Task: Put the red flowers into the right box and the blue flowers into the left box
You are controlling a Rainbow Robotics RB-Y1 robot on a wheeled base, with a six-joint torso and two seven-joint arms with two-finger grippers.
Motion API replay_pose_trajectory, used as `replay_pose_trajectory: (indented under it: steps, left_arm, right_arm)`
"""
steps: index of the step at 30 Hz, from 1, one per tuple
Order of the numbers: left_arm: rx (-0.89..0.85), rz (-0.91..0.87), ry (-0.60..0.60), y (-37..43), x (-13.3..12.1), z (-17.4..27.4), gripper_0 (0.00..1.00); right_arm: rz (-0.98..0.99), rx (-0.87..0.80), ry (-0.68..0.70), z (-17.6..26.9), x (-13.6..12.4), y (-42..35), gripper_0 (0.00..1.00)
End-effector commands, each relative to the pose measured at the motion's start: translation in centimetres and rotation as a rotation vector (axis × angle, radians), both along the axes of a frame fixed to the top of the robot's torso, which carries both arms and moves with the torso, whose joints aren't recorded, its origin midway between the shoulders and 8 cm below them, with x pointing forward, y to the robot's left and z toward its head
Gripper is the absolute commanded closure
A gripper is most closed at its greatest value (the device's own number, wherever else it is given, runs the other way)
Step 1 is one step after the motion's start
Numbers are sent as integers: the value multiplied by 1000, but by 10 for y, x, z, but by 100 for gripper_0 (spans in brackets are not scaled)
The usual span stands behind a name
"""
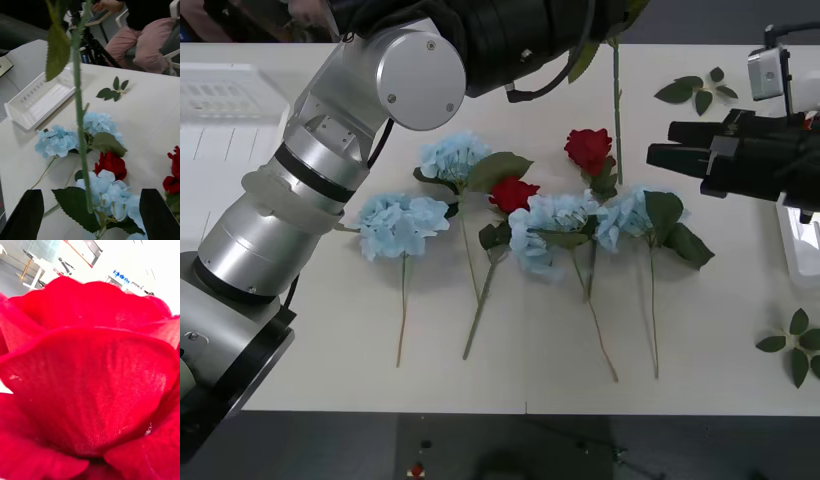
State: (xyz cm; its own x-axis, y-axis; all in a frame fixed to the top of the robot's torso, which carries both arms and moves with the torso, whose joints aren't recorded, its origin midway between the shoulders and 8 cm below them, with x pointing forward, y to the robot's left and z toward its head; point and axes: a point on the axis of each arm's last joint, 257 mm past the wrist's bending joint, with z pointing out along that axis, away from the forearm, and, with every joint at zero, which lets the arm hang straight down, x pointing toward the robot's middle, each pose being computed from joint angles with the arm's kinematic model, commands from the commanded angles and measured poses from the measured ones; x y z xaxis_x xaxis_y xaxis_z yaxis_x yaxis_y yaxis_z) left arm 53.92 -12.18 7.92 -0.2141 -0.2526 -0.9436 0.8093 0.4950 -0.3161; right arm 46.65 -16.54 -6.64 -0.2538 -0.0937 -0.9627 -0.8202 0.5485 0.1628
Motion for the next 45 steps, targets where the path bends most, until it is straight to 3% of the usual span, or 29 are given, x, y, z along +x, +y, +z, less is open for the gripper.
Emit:
replay_pose_trajectory:
  steps: [1, 7, 18, 20, 22, 25, 27, 32, 33, 34, 35, 45]
  left_arm:
    - [-38, -32, -35, -11, -13, 35, 100]
    - [-38, -32, -35, -11, -13, 35, 100]
    - [-38, -32, -35, -11, -13, 35, 100]
    - [-38, -32, -35, -11, -13, 35, 100]
    - [-38, -32, -35, -11, -13, 35, 100]
    - [-38, -32, -35, -11, -13, 35, 100]
    - [-38, -32, -35, -11, -13, 35, 100]
    - [-38, -32, -35, -11, -13, 35, 100]
    - [-38, -32, -35, -11, -13, 35, 78]
    - [-38, -32, -35, -11, -13, 35, 13]
    - [-38, -32, -35, -11, -13, 35, 0]
    - [-38, -32, -35, -11, -13, 35, 0]
  right_arm:
    - [82, -17, -114, 31, -5, 27, 25]
    - [58, -50, -184, 29, 18, 49, 25]
    - [56, -69, -192, 12, 48, 82, 26]
    - [62, -74, -188, 8, 51, 86, 33]
    - [63, -75, -187, 8, 52, 89, 49]
    - [70, -79, -183, 5, 52, 94, 88]
    - [73, -79, -181, 4, 51, 96, 99]
    - [78, -81, -175, 0, 50, 98, 100]
    - [82, -82, -172, -1, 49, 99, 100]
    - [81, -85, -173, -1, 50, 99, 100]
    - [82, -84, -172, -1, 49, 100, 100]
    - [80, -87, -174, -1, 50, 99, 100]
